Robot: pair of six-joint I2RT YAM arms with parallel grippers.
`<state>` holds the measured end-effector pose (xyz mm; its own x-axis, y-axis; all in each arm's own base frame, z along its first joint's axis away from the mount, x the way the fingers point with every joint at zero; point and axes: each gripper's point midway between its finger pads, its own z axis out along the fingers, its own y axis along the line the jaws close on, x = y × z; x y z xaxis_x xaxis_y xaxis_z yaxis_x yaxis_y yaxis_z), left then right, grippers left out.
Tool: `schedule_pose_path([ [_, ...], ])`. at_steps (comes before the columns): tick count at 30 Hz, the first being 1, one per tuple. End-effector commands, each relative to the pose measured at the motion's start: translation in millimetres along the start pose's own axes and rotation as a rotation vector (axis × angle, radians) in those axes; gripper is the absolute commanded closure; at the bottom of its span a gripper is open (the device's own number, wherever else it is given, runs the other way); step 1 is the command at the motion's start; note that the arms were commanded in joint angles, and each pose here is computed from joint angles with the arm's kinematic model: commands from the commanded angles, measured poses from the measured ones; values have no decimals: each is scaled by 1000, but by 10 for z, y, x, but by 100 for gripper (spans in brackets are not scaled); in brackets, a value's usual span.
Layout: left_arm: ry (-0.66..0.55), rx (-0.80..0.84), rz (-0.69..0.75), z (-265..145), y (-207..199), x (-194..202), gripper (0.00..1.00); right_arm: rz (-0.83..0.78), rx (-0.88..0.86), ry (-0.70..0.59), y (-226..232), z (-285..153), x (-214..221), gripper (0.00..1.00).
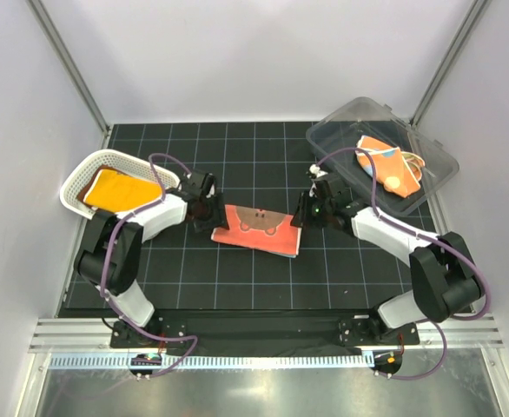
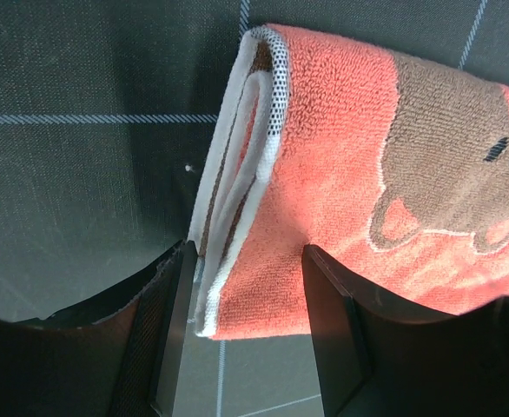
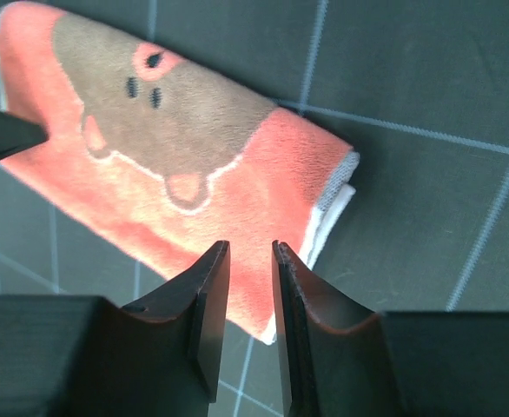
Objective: Fold and stack the towels
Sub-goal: Fold the towel, then neatly place the folded towel into the bin
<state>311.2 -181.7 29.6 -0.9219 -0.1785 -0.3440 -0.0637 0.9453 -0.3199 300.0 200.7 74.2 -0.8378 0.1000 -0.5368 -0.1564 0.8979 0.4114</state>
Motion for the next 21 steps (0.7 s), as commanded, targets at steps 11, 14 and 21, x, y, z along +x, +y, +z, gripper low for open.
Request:
schedule_pose_path([
  [11, 44, 46, 180, -221, -92, -290, 27, 72, -186, 85, 231, 26, 504, 67],
  [14, 99, 77, 179, -121, -26, -197, 27, 80, -146, 90, 90, 87, 628, 67],
  [21, 152, 139, 183, 10, -49, -71, 32, 67, -176, 114, 104, 48, 729, 67],
])
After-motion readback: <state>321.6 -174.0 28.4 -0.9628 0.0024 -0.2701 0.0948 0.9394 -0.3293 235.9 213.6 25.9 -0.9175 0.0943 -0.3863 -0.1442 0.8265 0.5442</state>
